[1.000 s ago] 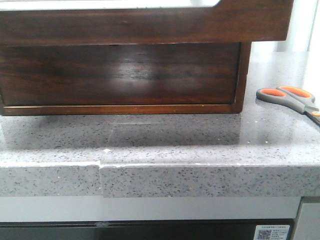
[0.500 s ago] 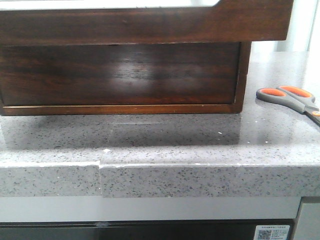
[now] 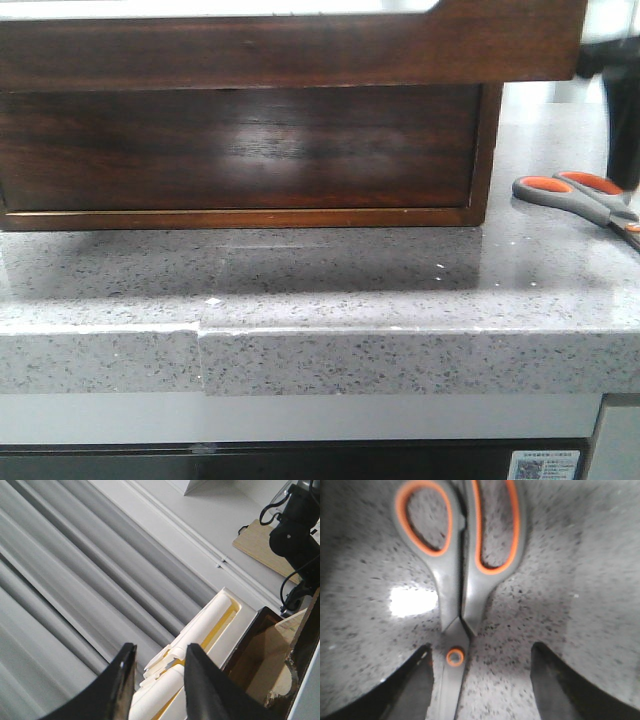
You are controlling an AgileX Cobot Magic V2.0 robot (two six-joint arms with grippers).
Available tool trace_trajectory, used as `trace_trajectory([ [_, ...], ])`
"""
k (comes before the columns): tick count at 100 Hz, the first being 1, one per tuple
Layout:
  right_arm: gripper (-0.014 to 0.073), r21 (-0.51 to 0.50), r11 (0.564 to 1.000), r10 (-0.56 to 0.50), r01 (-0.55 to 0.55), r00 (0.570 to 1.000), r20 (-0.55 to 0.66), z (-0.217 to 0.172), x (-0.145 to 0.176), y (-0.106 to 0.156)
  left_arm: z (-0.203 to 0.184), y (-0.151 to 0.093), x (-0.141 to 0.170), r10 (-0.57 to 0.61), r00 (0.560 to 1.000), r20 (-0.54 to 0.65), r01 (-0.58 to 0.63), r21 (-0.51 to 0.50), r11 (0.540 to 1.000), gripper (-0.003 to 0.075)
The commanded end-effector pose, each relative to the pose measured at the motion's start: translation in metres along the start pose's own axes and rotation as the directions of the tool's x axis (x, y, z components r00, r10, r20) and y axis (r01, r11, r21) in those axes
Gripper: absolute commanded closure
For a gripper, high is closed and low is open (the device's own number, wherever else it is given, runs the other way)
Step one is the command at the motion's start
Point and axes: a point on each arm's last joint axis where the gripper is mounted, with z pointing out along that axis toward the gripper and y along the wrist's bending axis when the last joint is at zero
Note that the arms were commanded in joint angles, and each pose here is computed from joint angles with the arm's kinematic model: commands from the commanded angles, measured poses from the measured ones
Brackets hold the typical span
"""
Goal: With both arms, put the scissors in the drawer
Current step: 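Lower the right gripper onto the grey-and-orange scissors and grasp them, then lift the scissors with the right gripper and carry them over the drawer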
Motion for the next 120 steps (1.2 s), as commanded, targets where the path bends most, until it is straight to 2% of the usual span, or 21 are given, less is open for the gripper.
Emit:
trace_trajectory([
  [1,0.0217,-0.001,1.0,-0.014,0.014,0.999,0.049,-0.008,-0.007,0.002,0.002,0.006,-0.008,-0.037,0.998,0.05,0.037,-0.01,0.999,0.0494],
  [64,0.0225,-0.005,1.0,-0.031,0.031,0.999,-0.025,0.023,-0.015,0.008,0.002,0.006,-0.005,-0.037,0.999,0.022,0.037,-0.01,0.999,0.0494],
  [69,0.026,-0.005,1.0,-0.031,0.031,0.999,-0.03,0.023,-0.014,0.008,0.002,0.006,-0.005,-0.037,0.999,0.018,0.037,-0.01,0.999,0.0494],
  [89,0.0561,0.006,0.999,-0.038,0.039,0.999,-0.034,0.023,-0.014,0.007,0.002,0.006,-0.004,-0.037,0.999,0.011,0.037,-0.01,0.999,0.0495],
  [96,0.0619,0.008,0.999,-0.039,0.039,0.999,-0.038,0.023,-0.013,0.007,0.002,0.006,-0.004,-0.037,0.999,0.011,0.037,-0.01,0.999,0.0495],
  [104,0.066,0.024,0.998,-0.049,0.05,0.997,-0.056,0.022,-0.012,0.005,0.002,0.006,-0.004,-0.037,0.999,0.011,0.037,-0.01,0.999,0.0496],
  [120,0.0658,0.035,0.998,-0.05,0.052,0.997,-0.053,0.012,-0.008,0.003,0.002,0.006,-0.004,-0.037,0.999,0.011,0.037,-0.01,0.999,0.05],
])
